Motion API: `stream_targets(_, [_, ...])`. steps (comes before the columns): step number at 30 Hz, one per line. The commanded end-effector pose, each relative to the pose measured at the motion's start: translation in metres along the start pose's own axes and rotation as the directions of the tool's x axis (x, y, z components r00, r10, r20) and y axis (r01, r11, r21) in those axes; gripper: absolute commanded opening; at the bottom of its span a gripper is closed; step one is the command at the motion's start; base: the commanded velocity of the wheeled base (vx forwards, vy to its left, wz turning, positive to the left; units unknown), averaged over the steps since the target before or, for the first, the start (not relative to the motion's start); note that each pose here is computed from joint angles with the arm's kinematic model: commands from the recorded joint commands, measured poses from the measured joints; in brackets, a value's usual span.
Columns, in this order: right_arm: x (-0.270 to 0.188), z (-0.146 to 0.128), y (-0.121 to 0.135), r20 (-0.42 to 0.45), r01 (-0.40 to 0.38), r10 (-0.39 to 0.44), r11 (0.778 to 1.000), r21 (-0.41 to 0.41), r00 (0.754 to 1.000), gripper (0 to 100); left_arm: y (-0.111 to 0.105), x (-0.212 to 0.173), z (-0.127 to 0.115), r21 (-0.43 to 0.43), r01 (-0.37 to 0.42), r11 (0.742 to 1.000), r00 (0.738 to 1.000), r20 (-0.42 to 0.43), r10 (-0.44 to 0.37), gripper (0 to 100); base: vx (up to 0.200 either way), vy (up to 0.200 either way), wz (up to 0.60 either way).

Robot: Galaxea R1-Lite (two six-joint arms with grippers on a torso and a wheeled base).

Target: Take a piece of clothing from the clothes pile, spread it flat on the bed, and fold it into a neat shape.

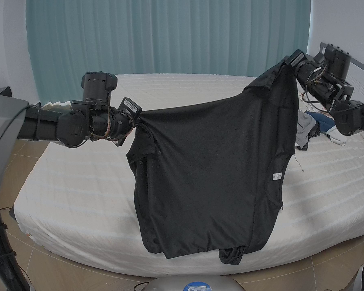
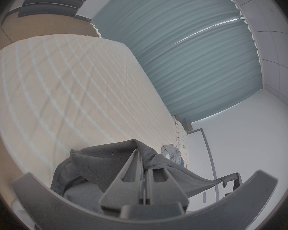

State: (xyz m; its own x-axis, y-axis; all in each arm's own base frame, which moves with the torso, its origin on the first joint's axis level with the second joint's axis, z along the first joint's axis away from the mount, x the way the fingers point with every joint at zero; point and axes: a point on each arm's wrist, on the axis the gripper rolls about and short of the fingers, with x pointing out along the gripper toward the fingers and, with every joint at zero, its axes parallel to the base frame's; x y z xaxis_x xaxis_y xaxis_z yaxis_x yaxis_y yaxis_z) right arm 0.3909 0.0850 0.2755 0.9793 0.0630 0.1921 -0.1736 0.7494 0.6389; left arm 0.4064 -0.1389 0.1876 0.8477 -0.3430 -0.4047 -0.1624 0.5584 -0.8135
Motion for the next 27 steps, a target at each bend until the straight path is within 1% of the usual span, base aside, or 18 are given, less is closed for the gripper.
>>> stream_targets(1, [0.023, -0.051, -0.037, -0.047, 0.083, -0.084, 0.996, -0.021, 0.995, 0, 0.024, 0.046, -0.011, -0.002, -0.062, 0.998, 0.998, -0.024, 0.062, 0, 0.0, 0.0, 0.0])
stream_targets(5, [0.03, -0.084, -0.061, -0.096, 0.128, -0.131, 0.991, -0.034, 0.987, 0, 0.042, 0.065, -0.02, -0.008, -0.104, 0.995, 0.993, -0.05, 0.103, 0, 0.0, 0.0, 0.0])
stream_targets(10, [0.038, -0.118, -0.088, -0.128, 0.157, -0.162, 0.987, -0.045, 0.979, 0, 0.058, 0.086, -0.028, -0.013, -0.113, 0.994, 0.992, -0.05, 0.112, 0, 0.0, 0.0, 0.0])
stream_targets(11, [0.039, -0.125, -0.094, -0.137, 0.166, -0.172, 0.985, -0.049, 0.976, 0, 0.061, 0.09, -0.029, -0.027, -0.11, 0.994, 0.993, -0.046, 0.109, 0, 0.0, 0.0, 0.0])
stream_targets(12, [0.039, -0.128, -0.095, -0.141, 0.168, -0.173, 0.985, -0.051, 0.975, 0, 0.061, 0.091, -0.029, -0.028, -0.109, 0.994, 0.993, -0.045, 0.108, 0, 0.0, 0.0, 0.0])
stream_targets(13, [0.04, -0.141, -0.104, -0.163, 0.183, -0.19, 0.981, -0.057, 0.968, 0, 0.065, 0.095, -0.031, -0.062, -0.108, 0.992, 0.993, -0.046, 0.106, 0, 0.0, 0.0, 0.0])
stream_targets(14, [0.04, -0.149, -0.111, -0.177, 0.197, -0.205, 0.978, -0.063, 0.963, 0, 0.069, 0.099, -0.032, -0.078, -0.114, 0.99, 0.993, -0.049, 0.111, 0, 0.0, 0.0, 0.0])
stream_targets(15, [0.04, -0.152, -0.112, -0.182, 0.2, -0.209, 0.978, -0.065, 0.961, 0, 0.07, 0.1, -0.033, -0.081, -0.117, 0.99, 0.992, -0.052, 0.113, 0, 0.0, 0.0, 0.0])
stream_targets(16, [0.041, -0.158, -0.117, -0.19, 0.21, -0.219, 0.976, -0.066, 0.957, 100, 0.074, 0.104, -0.035, -0.08, -0.125, 0.989, 0.991, -0.058, 0.12, 100, 0.0, 0.0, 0.0])
stream_targets(17, [0.041, -0.159, -0.118, -0.192, 0.211, -0.22, 0.975, -0.067, 0.956, 100, 0.074, 0.104, -0.035, -0.08, -0.125, 0.989, 0.991, -0.058, 0.12, 100, 0.0, 0.0, 0.0])
stream_targets(18, [0.042, -0.171, -0.128, -0.211, 0.228, -0.239, 0.971, -0.075, 0.948, 100, 0.081, 0.112, -0.039, -0.079, -0.138, 0.987, 0.989, -0.063, 0.133, 100, 0.0, 0.0, 0.0])
stream_targets(23, [0.04, -0.2, -0.151, -0.242, 0.252, -0.269, 0.963, -0.099, 0.932, 100, 0.096, 0.126, -0.045, -0.077, -0.171, 0.982, 0.984, -0.069, 0.166, 100, 0.0, 0.0, 0.0])
stream_targets(25, [0.034, -0.206, -0.158, -0.273, 0.278, -0.3, 0.954, -0.117, 0.914, 100, 0.109, 0.132, -0.048, -0.07, -0.213, 0.974, 0.976, -0.058, 0.21, 100, 0.0, 0.0, 0.0])
stream_targets(26, [0.033, -0.206, -0.16, -0.278, 0.283, -0.306, 0.951, -0.122, 0.911, 100, 0.11, 0.133, -0.048, -0.069, -0.218, 0.973, 0.975, -0.054, 0.215, 100, 0.0, 0.0, 0.0])
stream_targets(27, [0.029, -0.211, -0.166, -0.3, 0.303, -0.332, 0.943, -0.14, 0.894, 100, 0.117, 0.135, -0.05, -0.059, -0.248, 0.967, 0.968, -0.05, 0.246, 100, 0.0, 0.0, 0.0])
